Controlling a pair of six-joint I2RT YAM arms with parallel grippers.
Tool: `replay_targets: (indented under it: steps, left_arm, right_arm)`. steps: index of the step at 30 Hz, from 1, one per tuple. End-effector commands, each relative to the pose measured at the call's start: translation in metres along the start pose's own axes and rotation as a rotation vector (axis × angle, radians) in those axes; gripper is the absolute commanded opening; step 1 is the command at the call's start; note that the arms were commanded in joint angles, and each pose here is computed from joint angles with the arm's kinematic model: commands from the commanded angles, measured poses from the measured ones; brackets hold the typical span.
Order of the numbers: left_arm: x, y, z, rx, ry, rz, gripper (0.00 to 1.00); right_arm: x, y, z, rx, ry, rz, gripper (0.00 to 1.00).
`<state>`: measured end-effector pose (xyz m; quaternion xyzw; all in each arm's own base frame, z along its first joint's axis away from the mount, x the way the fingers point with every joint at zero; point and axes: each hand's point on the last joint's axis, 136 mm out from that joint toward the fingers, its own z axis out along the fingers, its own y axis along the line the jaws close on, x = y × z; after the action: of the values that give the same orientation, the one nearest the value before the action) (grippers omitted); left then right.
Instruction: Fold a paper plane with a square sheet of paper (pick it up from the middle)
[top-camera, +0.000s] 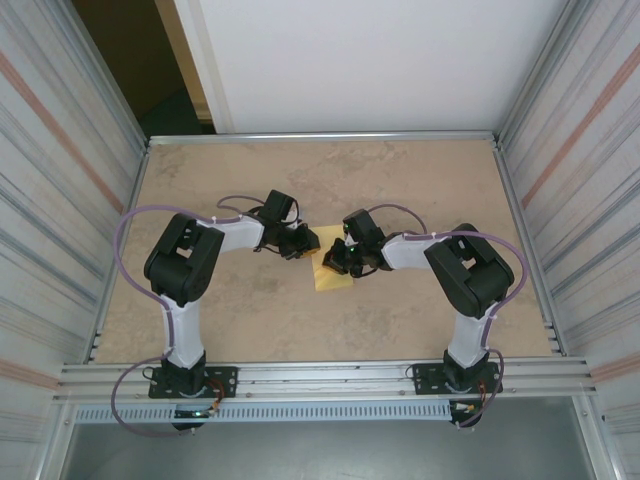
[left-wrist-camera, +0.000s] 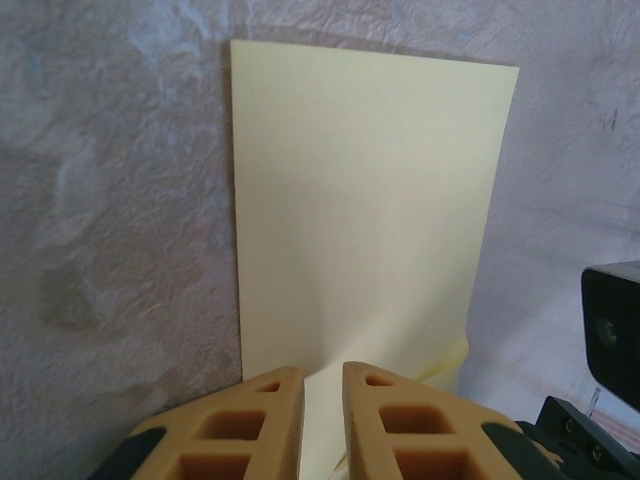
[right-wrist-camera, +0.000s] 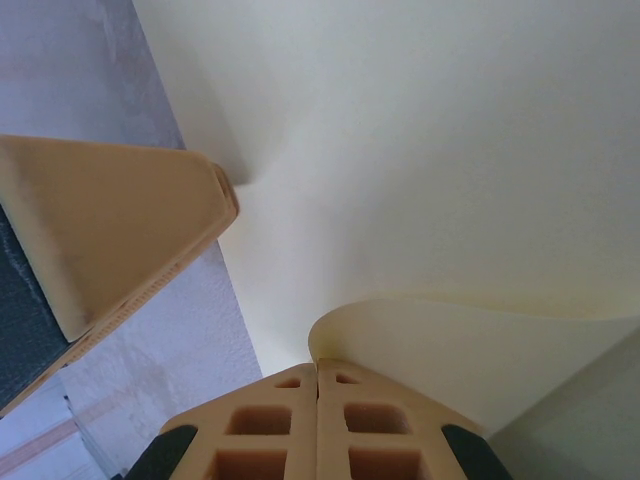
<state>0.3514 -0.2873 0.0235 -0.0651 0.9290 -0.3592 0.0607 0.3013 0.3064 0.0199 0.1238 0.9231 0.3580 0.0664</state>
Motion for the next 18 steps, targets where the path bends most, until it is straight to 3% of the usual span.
replay_targets:
  steps: [1,18]
  left_arm:
    - [0.0149,0.02,0.0073,-0.058,0.047,-0.022,0.19]
    - [0.0143,0.0192,0.0076,-0.058,0.048,-0.017,0.19]
  right_arm:
    - [0.0018,-0.0017,0.006,0.016,0.012,-0.005,0.01]
    - [0.0028,0.0009,0.005,0.02,0.028,-0.036,0.02]
